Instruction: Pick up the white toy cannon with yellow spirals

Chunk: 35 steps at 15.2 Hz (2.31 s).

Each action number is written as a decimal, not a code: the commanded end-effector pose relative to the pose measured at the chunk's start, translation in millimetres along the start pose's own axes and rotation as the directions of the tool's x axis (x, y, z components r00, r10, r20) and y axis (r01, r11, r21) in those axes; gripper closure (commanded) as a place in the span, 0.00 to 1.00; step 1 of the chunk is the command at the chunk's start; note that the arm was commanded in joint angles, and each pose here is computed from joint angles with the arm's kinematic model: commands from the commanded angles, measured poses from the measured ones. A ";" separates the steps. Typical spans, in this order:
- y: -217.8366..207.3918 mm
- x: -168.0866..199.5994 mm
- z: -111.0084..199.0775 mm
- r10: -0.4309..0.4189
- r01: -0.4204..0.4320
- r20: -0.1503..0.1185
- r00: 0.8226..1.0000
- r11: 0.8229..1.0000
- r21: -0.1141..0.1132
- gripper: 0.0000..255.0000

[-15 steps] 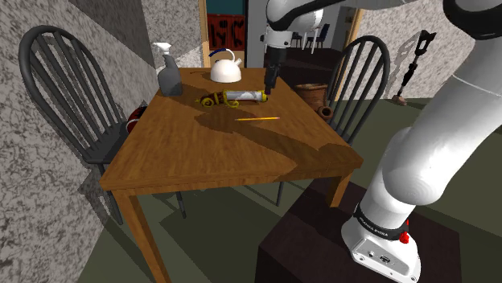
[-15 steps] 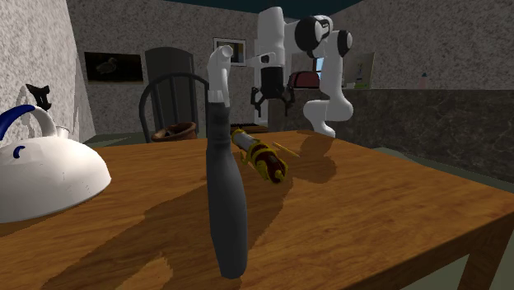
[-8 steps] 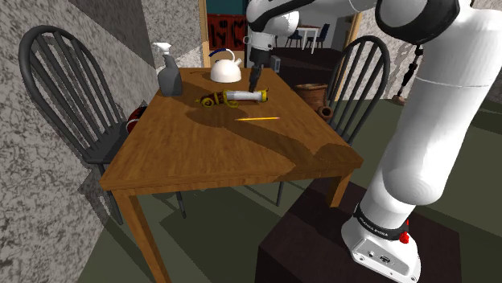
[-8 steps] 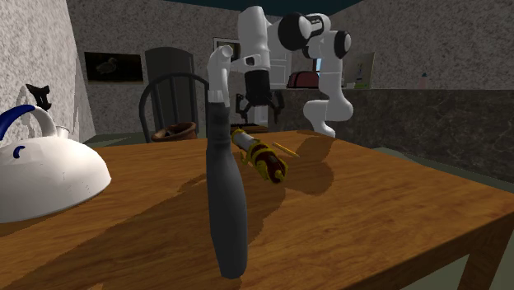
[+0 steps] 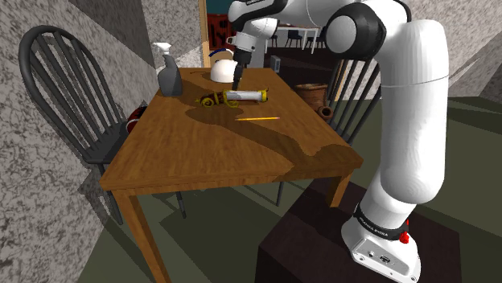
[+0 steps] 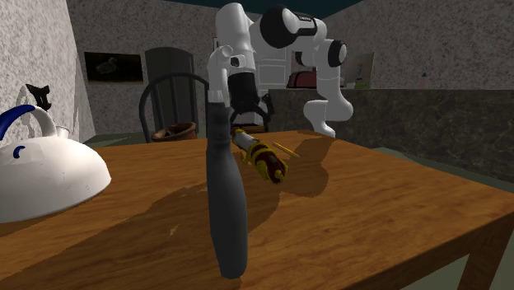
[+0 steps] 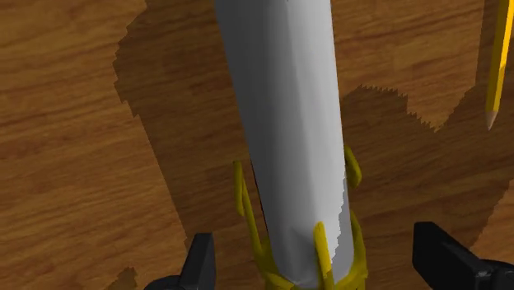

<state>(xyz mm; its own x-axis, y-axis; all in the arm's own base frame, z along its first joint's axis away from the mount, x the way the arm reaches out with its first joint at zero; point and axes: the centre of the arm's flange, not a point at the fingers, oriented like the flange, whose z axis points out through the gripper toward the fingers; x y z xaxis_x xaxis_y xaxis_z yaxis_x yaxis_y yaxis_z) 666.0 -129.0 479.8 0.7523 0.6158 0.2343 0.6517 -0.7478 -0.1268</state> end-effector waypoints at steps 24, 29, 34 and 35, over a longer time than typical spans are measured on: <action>2.5 0.6 6.7 -0.008 0.008 -0.004 1.000 1.000 0.003 1.00; -0.9 6.8 -18.7 -0.008 0.008 -0.004 1.000 1.000 0.003 1.00; -3.6 11.9 -39.9 -0.008 0.008 -0.004 1.000 1.000 0.003 1.00; -3.7 11.9 -39.9 -0.008 0.008 -0.004 1.000 1.000 0.003 1.00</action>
